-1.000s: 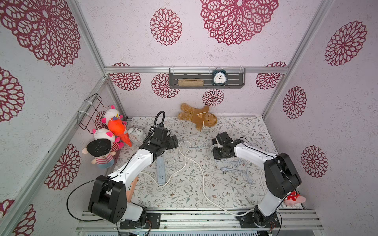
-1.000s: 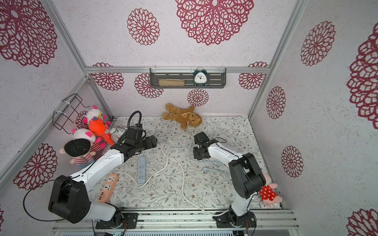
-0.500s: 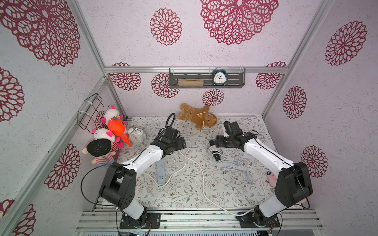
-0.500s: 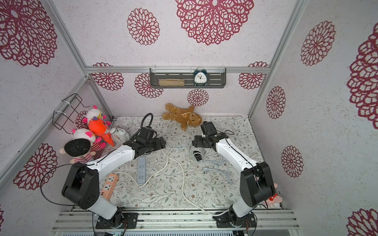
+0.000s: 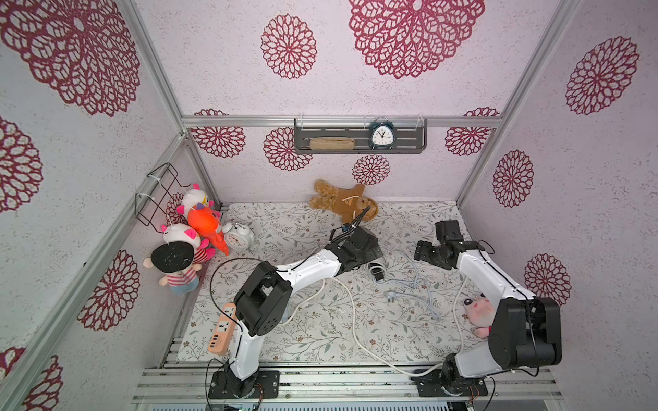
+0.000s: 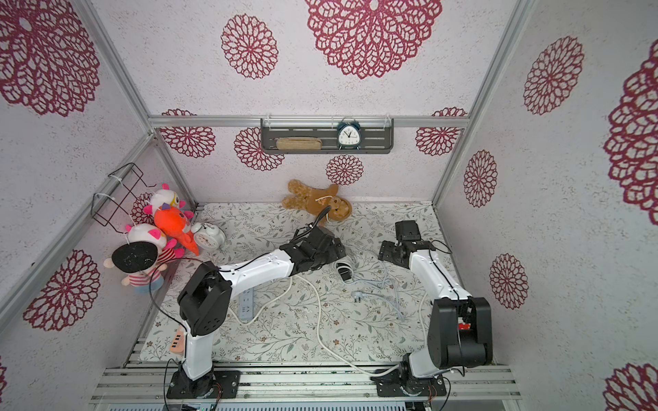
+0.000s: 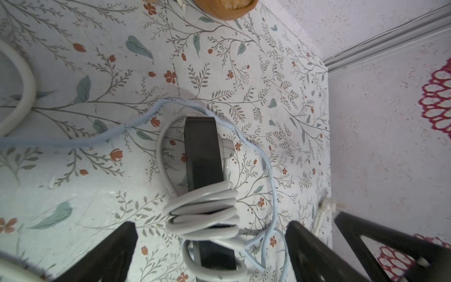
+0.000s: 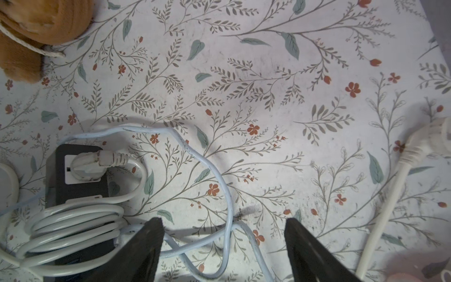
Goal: Unwrap the cord wrapped around the power strip
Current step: Pick up the power strip from the center of the board.
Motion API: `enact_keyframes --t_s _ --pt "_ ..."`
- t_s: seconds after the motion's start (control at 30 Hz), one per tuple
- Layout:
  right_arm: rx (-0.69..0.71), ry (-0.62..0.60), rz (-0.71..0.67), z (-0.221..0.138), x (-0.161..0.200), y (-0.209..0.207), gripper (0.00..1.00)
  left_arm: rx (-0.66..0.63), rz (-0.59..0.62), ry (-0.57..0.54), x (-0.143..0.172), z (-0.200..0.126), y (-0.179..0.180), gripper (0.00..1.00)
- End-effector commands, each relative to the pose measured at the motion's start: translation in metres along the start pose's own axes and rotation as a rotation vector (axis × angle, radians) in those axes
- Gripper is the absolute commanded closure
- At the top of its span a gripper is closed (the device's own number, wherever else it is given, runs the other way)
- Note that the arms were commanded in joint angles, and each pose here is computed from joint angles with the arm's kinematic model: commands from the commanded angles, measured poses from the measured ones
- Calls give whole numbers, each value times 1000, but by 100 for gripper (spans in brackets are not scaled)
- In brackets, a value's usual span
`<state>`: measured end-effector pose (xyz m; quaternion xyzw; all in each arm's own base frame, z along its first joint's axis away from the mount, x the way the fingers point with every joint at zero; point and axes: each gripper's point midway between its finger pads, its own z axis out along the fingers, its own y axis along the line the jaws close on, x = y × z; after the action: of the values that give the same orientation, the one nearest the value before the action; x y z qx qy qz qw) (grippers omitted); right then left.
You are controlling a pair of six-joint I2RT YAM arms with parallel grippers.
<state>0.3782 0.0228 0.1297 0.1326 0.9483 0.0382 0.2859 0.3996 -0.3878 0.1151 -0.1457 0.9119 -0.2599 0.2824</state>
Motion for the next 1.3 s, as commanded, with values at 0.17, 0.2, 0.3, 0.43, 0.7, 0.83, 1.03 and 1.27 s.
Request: enact_keyframes --t_s 0.17,0.2,0.3,0.43,0.7,0.83,1.03,1.27 --pt "-51 -71 -39 -8 -6 2 18 -93 -7 107 35 34 8 1" --pt "-56 -70 -40 -8 -4 2 18 -101 3 117 38 38 10 2" --pt "-58 -63 -42 -6 1 1 18 -123 18 139 45 46 16 10" --pt "-59 -69 -48 -5 2 0 18 -126 34 165 52 51 23 24" --pt "-58 -73 -55 -6 2 -1 18 -49 33 189 54 55 22 51" --pt "-90 -87 -90 -12 -2 5 18 9 47 176 43 44 20 63" --pt "-317 -191 -254 -45 -17 47 20 111 253 168 12 4 6 79" --pt "-541 -151 -350 -54 -14 95 53 253 504 204 -30 -54 27 100"
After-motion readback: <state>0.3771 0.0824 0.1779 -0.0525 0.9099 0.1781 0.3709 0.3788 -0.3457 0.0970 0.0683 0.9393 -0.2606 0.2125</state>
